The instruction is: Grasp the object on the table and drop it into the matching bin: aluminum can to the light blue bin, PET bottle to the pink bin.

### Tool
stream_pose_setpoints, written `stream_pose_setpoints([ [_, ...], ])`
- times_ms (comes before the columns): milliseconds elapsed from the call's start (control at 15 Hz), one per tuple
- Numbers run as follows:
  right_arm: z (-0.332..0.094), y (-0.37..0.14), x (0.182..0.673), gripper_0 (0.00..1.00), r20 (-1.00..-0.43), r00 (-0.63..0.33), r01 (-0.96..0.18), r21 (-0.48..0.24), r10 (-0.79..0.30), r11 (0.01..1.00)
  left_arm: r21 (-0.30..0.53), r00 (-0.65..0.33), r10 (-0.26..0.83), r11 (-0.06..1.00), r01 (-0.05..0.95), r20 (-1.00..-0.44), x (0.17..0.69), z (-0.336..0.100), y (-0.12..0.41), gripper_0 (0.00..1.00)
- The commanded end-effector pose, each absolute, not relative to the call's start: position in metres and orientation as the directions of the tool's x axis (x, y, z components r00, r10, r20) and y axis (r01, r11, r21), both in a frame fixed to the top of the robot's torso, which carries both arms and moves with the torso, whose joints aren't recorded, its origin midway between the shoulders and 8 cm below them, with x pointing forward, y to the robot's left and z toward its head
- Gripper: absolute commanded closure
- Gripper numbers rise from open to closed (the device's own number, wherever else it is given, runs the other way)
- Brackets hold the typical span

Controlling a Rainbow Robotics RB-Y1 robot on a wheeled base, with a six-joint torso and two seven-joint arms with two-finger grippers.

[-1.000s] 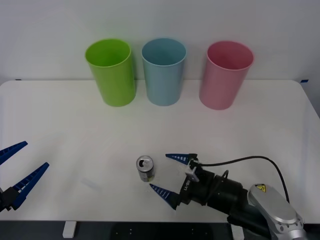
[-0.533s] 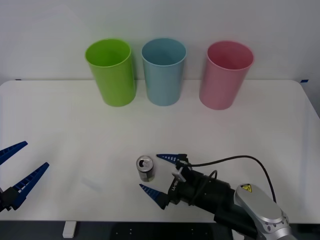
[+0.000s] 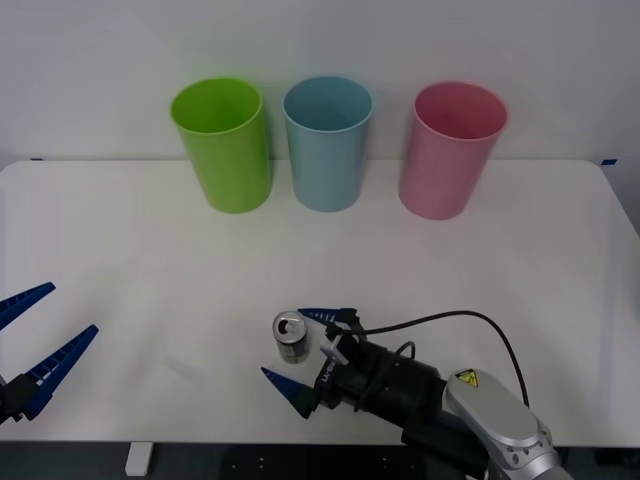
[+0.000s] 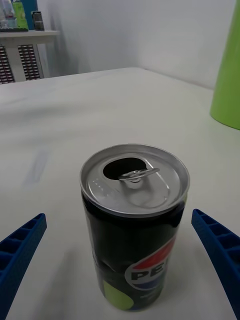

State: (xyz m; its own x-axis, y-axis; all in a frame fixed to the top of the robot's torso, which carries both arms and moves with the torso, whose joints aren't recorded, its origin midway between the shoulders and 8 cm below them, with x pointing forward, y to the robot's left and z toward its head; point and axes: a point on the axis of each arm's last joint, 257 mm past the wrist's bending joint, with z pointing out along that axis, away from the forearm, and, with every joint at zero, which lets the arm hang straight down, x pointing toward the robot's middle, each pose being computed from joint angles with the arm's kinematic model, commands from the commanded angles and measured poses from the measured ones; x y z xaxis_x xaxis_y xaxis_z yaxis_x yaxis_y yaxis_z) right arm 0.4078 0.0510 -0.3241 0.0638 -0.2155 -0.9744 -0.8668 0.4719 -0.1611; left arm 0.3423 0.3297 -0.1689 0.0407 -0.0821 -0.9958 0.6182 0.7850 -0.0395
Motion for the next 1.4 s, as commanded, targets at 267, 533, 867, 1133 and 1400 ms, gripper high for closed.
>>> stream_pose_setpoints([
  [267,-0.326,0.056,0.406,0.84,-0.973,0.068,-0.866,-0.168,-0.222,0.471,-0.039,0.041,-0.082,0.785,0.618,-0.996,0.342,-0.169,0.330,0.00],
  [533,-0.327,0.057,0.408,1.00,-0.971,0.069,-0.859,-0.175,-0.230,0.481,-0.039,0.041,-0.082,0.785,0.618,-0.996,0.342,-0.169,0.330,0.00],
  [867,-0.326,0.056,0.409,1.00,-0.972,0.065,-0.859,-0.169,-0.225,0.483,-0.039,0.041,-0.082,0.785,0.618,-0.996,0.342,-0.169,0.330,0.00],
  [1133,-0.310,0.057,0.414,1.00,-0.975,0.087,-0.856,-0.179,-0.206,0.486,-0.039,0.041,-0.082,0.785,0.618,-0.996,0.342,-0.169,0.330,0.00],
  [1400,-0.289,0.045,0.427,1.00,-0.981,0.092,-0.838,-0.170,-0.173,0.518,-0.039,0.041,-0.082,0.785,0.618,-0.996,0.342,-0.169,0.330,0.00],
])
